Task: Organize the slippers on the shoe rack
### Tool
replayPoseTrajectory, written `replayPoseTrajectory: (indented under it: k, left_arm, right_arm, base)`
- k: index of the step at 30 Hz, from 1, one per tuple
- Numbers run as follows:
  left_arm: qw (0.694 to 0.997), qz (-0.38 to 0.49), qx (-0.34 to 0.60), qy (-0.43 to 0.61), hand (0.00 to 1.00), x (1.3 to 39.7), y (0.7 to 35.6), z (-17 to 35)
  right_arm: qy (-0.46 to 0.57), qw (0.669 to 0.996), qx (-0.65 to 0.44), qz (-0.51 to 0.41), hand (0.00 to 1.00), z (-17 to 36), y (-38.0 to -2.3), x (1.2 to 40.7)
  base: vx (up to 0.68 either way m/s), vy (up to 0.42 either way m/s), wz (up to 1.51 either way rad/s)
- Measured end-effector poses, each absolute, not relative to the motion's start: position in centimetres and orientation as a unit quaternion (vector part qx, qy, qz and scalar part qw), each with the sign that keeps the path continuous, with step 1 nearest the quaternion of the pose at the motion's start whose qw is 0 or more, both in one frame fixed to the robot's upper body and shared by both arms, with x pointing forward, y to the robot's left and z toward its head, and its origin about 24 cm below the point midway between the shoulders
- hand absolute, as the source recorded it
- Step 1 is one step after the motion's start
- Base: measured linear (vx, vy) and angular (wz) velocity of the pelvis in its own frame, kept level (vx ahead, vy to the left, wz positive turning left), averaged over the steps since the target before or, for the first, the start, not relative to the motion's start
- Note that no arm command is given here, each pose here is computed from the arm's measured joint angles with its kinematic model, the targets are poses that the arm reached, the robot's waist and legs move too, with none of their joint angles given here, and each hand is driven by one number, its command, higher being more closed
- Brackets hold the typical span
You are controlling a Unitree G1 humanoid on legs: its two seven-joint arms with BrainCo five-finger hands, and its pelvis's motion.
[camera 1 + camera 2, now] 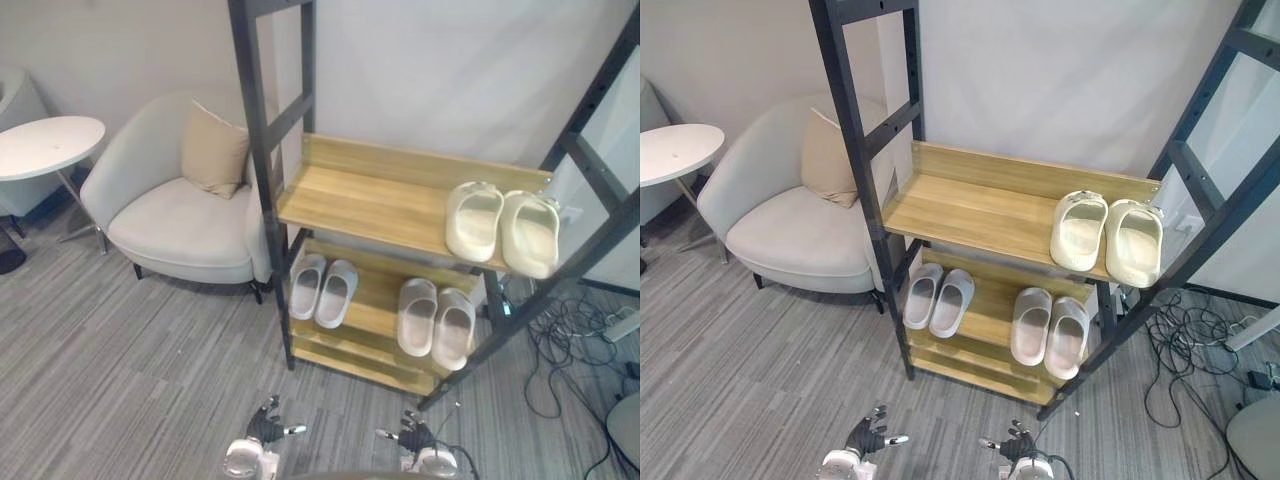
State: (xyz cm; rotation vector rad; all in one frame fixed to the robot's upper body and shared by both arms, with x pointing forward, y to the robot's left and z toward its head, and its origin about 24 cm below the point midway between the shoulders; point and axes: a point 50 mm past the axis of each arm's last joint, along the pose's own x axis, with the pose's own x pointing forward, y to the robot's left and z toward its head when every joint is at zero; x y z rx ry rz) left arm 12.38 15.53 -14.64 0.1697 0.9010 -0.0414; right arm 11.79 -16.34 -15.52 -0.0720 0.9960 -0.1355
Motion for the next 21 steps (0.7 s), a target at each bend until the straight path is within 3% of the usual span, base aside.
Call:
replayPoseTrajectory:
  k: [10,21]
  left_arm:
    - [0.892,-0.019,0.096,0.442,0.0,12.3,15.8,-14.9]
    - [0.898,-0.005,0.121,0.423,0.0,14.0,16.9,-14.2]
  right_arm:
    - [0.47,0.879,-0.052,-0.051,0.0,-15.3,-16.3,12.7]
    - [0.454,0.887,-0.054,-0.059,0.0,-14.7,-19.4,13.0]
  base:
    - [0.04,0.015,-0.12]
    - [0.0,-0.132,0.96]
